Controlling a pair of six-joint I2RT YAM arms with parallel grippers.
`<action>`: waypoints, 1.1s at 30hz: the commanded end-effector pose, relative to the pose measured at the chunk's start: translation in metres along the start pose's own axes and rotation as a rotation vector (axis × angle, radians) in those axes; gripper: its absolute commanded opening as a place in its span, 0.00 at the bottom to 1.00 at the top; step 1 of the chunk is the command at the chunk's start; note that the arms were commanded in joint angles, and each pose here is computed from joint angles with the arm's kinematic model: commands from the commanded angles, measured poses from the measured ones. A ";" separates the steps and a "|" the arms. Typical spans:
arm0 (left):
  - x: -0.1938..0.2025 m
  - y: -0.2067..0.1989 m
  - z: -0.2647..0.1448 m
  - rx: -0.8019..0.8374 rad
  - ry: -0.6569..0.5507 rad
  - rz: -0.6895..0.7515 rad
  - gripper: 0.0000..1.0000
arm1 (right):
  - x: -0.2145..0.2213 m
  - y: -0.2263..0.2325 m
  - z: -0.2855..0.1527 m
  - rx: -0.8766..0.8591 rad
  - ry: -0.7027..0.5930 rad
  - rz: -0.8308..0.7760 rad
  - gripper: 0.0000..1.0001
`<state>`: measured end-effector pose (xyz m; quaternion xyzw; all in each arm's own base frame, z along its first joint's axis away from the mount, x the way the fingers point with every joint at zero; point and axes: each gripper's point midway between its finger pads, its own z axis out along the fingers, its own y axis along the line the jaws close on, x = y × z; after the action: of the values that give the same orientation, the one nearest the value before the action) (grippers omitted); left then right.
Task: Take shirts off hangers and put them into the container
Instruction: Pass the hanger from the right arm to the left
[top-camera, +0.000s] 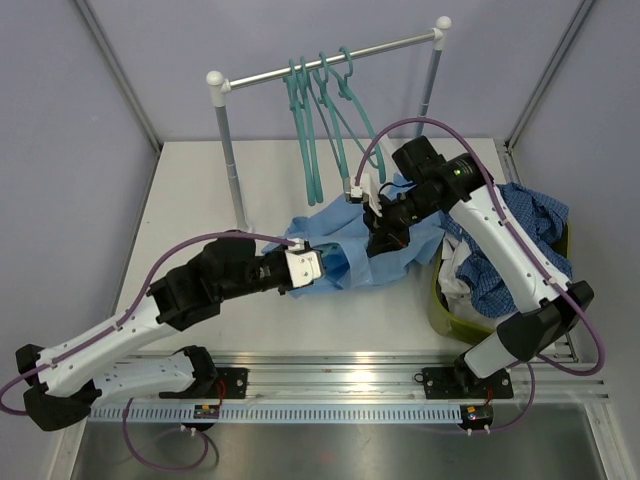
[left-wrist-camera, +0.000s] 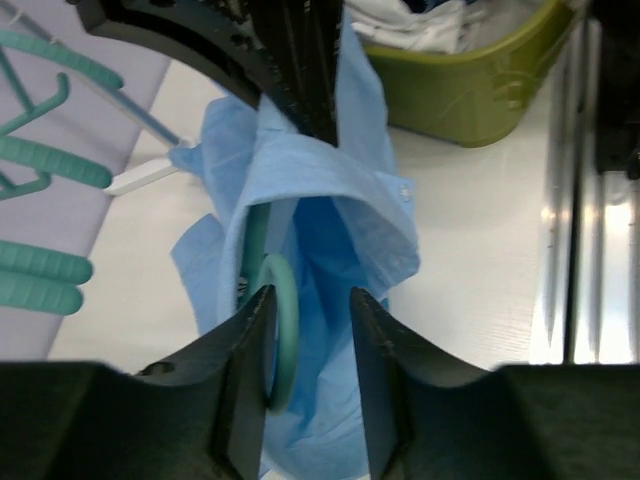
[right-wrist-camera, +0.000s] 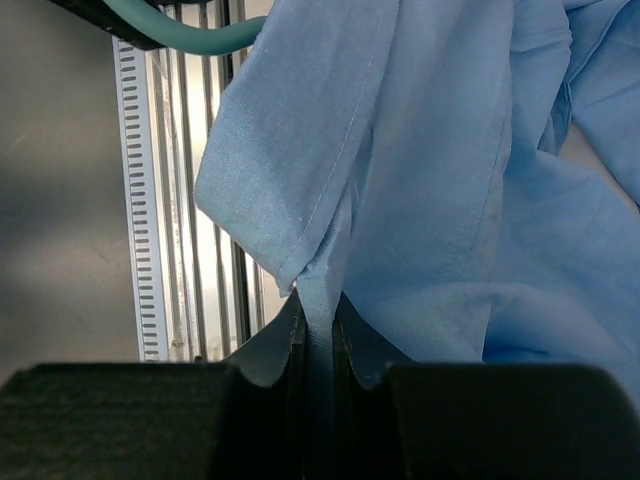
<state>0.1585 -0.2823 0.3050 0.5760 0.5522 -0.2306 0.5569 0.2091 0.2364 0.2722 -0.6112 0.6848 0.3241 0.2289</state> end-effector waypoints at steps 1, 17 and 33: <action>-0.006 0.034 -0.005 -0.182 0.020 0.057 0.26 | -0.002 0.024 -0.006 -0.077 0.001 0.028 0.00; 0.004 0.014 -0.010 -0.219 -0.012 -0.423 0.00 | -0.041 -0.003 -0.052 0.264 -0.103 0.027 0.98; -0.035 0.033 0.002 -0.194 -0.217 -1.073 0.00 | -0.023 -0.005 0.008 0.263 -0.054 0.201 0.90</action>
<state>0.1797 -0.2767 0.2984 0.1777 0.7726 -0.4074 0.4532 0.2011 0.2475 0.2767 -0.5034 0.7690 0.3011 0.2540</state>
